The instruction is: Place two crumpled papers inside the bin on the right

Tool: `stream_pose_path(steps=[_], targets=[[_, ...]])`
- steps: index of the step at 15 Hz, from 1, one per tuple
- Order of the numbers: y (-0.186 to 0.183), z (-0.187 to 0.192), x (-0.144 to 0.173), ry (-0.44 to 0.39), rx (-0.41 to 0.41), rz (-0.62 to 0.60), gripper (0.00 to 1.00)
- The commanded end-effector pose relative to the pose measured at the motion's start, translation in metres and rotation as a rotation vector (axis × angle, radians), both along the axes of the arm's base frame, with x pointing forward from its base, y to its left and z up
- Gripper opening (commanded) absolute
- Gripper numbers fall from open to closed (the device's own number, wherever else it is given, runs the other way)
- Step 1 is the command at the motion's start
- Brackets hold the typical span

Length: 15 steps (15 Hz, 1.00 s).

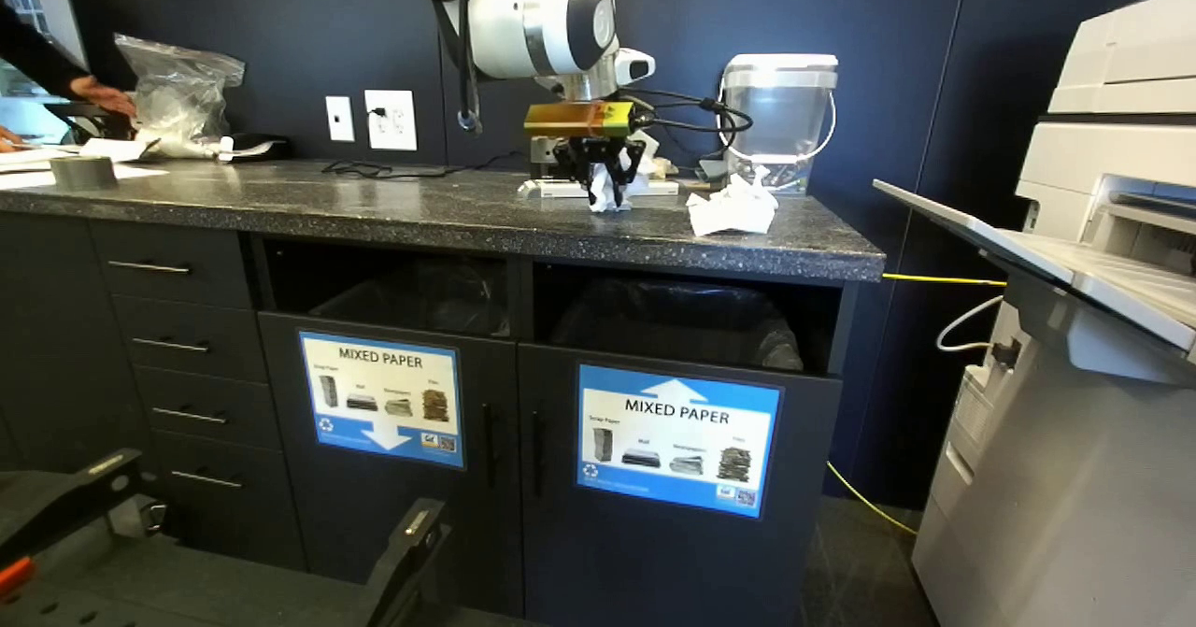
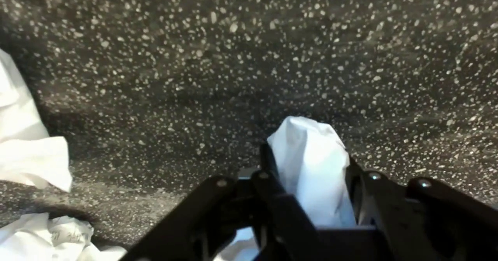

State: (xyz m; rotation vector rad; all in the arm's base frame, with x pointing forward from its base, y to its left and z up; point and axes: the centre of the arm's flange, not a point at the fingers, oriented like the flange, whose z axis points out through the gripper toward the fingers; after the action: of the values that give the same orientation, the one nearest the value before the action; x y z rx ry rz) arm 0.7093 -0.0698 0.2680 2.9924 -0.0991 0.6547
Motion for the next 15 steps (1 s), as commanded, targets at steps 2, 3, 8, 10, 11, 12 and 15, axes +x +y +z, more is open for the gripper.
stream_pose_path(steps=[2, 3, 8, 10, 11, 12, 15], targets=[[0.001, -0.004, 0.010, 0.034, -0.010, 0.011, 0.21], [0.001, -0.005, 0.010, 0.056, -0.005, 0.020, 0.18], [0.015, -0.010, -0.007, 0.192, 0.000, 0.083, 0.16], [0.024, -0.010, -0.018, 0.248, -0.018, 0.102, 0.16], [0.029, -0.008, -0.025, 0.275, -0.032, 0.105, 0.16], [0.035, -0.007, -0.033, 0.298, -0.049, 0.106, 0.16], [0.049, -0.005, -0.061, 0.344, -0.086, 0.121, 0.16]])
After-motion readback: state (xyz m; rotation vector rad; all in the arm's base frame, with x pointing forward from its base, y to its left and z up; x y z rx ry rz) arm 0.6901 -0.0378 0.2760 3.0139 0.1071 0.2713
